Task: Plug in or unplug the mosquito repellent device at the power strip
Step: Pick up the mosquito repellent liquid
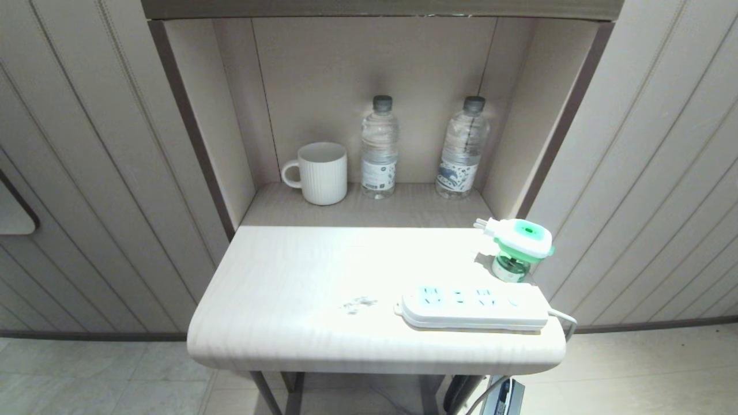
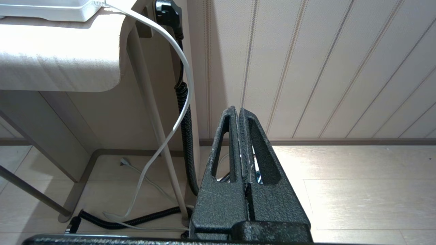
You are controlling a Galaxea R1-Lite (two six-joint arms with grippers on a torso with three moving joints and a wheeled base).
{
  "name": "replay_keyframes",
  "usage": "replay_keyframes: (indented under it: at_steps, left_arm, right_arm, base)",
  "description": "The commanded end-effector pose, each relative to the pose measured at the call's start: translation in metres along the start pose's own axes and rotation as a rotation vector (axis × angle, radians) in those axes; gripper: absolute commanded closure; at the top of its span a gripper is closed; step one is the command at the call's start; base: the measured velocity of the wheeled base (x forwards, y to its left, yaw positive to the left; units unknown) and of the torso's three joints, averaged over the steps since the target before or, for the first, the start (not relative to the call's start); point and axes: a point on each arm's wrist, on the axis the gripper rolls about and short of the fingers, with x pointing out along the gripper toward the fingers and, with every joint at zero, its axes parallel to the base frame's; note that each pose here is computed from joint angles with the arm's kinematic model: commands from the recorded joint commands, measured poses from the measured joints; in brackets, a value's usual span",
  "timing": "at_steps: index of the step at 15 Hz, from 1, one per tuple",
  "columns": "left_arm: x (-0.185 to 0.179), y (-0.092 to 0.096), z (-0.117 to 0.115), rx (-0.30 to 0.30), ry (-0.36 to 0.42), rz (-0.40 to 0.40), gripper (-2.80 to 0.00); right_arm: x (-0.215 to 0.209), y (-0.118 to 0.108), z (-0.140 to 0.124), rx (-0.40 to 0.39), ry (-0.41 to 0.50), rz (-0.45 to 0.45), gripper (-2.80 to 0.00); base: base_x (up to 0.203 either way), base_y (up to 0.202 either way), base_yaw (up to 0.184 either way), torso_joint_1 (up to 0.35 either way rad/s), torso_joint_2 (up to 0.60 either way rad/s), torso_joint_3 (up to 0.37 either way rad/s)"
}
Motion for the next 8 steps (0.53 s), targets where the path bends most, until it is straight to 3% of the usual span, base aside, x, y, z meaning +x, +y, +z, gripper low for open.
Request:
replay_keyframes:
  at_steps: [1, 8]
  left_arm:
    - [0.0, 0.0, -0.0001, 0.001, 0.0, 0.0, 0.0]
    - [0.0, 0.0, -0.0001, 0.001, 0.0, 0.0, 0.0]
  right_arm:
    - [0.0, 0.0, 0.0, 0.0, 0.0, 0.001, 0.0]
    - [-0.0001, 0.0, 0.0001, -0.005, -0.003, 0.003, 0.0]
  base:
    - [0.0, 0.0, 0.0, 0.0, 0.0, 0.0]
    - [0.0, 0.0, 0.0, 0.0, 0.0, 0.0]
